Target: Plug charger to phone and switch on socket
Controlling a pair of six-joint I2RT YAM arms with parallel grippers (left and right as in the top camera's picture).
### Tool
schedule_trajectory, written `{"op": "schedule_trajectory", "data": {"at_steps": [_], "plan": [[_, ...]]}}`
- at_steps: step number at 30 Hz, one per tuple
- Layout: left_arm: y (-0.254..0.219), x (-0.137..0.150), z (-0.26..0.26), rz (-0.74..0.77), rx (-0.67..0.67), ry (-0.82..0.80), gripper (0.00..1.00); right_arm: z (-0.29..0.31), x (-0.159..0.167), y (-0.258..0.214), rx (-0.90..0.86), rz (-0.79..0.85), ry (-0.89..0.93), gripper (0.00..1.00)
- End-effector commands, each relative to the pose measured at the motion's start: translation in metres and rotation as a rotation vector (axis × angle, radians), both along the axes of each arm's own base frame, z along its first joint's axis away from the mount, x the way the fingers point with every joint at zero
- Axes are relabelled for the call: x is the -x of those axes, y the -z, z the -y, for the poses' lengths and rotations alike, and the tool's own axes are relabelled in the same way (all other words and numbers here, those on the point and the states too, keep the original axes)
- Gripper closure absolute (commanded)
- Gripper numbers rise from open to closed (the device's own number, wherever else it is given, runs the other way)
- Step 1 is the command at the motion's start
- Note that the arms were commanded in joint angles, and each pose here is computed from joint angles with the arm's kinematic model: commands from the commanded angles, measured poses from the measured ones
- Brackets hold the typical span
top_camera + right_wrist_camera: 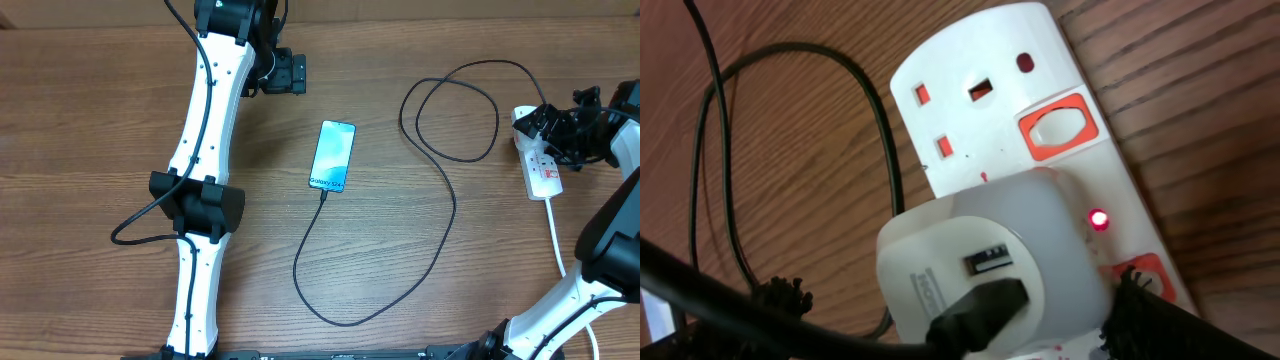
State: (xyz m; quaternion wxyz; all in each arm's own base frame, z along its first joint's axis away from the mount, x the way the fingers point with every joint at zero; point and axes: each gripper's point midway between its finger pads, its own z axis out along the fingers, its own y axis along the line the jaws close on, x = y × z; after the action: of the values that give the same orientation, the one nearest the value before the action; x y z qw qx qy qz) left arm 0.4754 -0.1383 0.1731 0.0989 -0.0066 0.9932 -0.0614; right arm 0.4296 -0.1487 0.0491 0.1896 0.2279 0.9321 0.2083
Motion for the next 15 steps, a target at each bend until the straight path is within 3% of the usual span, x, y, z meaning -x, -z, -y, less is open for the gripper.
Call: {"op": "schedule_trajectory", "data": {"at_steps": [1, 15], "plan": [[-0.004, -0.002, -0.003, 0.02, -0.013, 0.009, 0.0, 0.001, 0.005, -0.002, 0.002, -0.014, 0.016, 0.0], [-0.004, -0.002, -0.003, 0.02, -0.013, 0.009, 0.0, 0.006, 0.008, -0.029, 0.033, 0.006, 0.06, 0.0]]}}
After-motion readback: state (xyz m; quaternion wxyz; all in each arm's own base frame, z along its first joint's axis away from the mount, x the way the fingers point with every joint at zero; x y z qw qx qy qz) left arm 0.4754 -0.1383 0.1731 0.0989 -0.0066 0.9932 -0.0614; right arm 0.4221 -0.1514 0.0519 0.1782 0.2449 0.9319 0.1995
